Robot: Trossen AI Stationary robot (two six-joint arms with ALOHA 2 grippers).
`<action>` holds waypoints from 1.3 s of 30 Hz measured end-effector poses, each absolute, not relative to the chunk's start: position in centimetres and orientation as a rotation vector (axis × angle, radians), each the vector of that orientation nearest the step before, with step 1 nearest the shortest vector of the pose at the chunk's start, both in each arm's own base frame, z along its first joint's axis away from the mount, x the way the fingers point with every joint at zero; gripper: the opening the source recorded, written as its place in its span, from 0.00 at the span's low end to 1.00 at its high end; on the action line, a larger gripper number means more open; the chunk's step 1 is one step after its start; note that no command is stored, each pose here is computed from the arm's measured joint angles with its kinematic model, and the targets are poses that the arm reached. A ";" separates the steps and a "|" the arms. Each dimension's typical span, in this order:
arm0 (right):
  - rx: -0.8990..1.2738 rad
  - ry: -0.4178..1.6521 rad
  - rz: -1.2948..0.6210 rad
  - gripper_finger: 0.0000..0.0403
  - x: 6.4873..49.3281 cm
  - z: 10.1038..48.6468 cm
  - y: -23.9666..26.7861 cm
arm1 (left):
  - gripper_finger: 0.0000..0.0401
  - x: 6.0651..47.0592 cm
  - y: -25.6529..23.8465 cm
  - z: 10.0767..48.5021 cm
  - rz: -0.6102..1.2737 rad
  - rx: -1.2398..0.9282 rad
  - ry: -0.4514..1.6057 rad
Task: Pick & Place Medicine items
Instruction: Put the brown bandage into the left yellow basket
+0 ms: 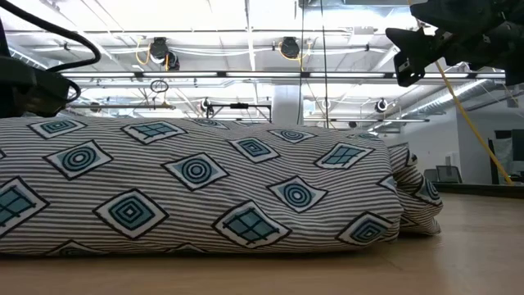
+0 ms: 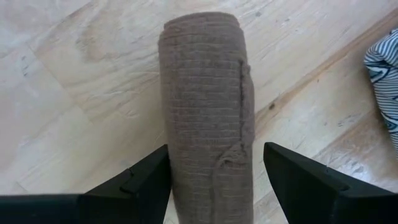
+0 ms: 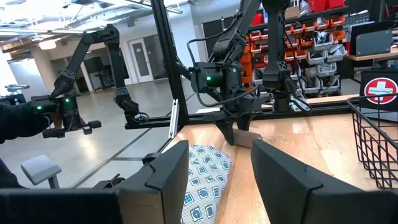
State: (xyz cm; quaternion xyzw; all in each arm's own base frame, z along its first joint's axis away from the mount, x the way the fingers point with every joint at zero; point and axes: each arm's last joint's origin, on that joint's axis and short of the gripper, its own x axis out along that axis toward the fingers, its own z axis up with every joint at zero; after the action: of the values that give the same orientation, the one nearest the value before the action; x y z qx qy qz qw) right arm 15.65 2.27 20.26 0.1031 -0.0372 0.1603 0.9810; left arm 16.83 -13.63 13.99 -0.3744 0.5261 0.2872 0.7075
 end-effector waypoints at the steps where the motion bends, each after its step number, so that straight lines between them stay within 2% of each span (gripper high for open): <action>1: 0.208 -0.075 0.323 0.40 15.6 20.3 2.3 | 0.64 16.8 -13.6 14.0 0.638 -0.832 1.169; 5: 0.208 -0.075 0.323 0.40 15.6 20.3 2.3 | 0.64 16.8 -13.8 14.0 0.622 -0.850 1.201; 10: 0.208 -0.075 0.323 0.40 15.6 20.3 2.3 | 0.64 16.6 -14.2 14.0 0.578 -0.916 1.342; 20: 0.194 -0.077 0.322 0.40 15.6 20.2 2.3 | 0.62 16.6 -13.9 14.0 0.615 -0.871 1.257; 23: 0.194 -0.077 0.322 0.40 15.6 20.3 2.3 | 0.54 16.6 -13.9 14.0 0.617 -0.871 1.259; 30: 0.194 -0.076 0.323 0.40 15.6 20.2 2.3 | 0.24 17.1 -13.5 14.0 0.611 -0.875 1.255; 33: 0.193 -0.077 0.322 0.40 15.6 20.3 2.3 | 0.15 17.8 -13.1 14.3 0.585 -0.845 1.248; 37: 0.194 -0.077 0.322 0.40 15.7 20.3 2.3 | 0.14 19.2 -12.5 15.3 0.536 -0.770 1.173; 39: 0.194 -0.077 0.322 0.40 15.6 20.2 2.3 | 0.17 20.1 -12.1 15.8 0.510 -0.730 1.125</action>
State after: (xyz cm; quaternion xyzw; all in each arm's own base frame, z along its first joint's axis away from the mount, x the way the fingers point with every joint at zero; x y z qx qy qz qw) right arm 15.65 2.27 20.25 0.0962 -0.0382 0.1600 0.9817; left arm 20.11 -12.15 15.83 -0.3344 0.5156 0.2337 0.7534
